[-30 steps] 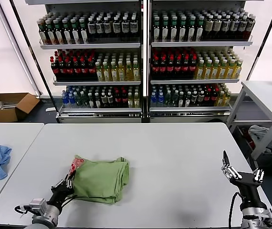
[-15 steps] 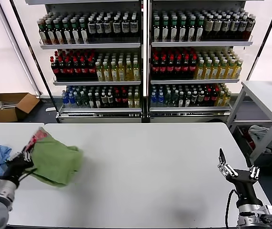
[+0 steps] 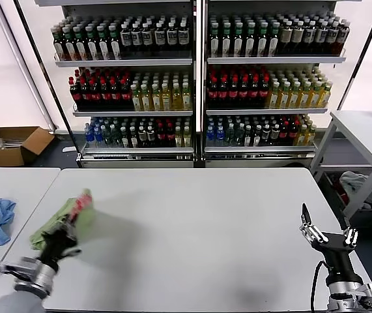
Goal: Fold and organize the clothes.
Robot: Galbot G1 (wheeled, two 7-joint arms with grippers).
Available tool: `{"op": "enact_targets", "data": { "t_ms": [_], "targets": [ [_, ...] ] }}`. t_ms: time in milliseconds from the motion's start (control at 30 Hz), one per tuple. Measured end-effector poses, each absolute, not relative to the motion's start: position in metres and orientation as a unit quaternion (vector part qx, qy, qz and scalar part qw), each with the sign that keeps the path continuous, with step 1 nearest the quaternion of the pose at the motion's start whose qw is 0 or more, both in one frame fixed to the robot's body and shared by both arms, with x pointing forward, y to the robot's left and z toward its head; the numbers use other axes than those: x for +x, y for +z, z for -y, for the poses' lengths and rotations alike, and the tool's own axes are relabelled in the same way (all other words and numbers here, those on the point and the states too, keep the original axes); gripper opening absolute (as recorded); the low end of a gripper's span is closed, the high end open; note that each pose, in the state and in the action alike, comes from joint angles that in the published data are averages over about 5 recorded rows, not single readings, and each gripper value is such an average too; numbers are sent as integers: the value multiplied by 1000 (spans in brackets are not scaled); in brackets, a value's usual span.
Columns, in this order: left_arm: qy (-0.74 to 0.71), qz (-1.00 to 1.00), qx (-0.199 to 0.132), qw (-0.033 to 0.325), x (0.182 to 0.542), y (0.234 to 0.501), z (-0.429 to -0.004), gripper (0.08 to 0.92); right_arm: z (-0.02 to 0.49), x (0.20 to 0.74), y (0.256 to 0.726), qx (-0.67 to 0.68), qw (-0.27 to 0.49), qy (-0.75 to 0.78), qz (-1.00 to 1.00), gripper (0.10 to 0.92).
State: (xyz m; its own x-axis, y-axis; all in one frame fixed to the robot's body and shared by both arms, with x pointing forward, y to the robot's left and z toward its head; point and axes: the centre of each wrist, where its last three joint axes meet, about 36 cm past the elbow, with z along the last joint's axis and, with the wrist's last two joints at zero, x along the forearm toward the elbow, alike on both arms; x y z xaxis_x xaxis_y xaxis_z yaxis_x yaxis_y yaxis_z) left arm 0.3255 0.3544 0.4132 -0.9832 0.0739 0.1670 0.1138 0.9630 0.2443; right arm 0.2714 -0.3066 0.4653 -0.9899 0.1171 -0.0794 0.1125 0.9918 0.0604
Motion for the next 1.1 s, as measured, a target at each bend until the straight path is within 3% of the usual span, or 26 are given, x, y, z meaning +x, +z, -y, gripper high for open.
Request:
{"op": "enact_targets", "data": {
  "t_ms": [133, 267, 567, 867, 1100],
  "targets": [
    [-124, 983, -96, 96, 318, 382, -317, 115, 304, 272, 464, 57, 42, 30, -997, 823],
    [-117, 979, -131, 104, 316, 370, -285, 115, 302, 272, 464, 55, 44, 30, -997, 823],
    [-106, 977, -140, 119, 336, 367, -225, 150, 302, 272, 462, 53, 41, 30, -997, 823],
    [-99, 980, -141, 98, 364, 394, -176, 405, 296, 277, 461, 44, 35, 33, -998, 823],
    [-107, 980, -153, 75, 351, 426, -169, 604, 284, 288, 461, 15, 11, 44, -999, 823]
  ]
}}
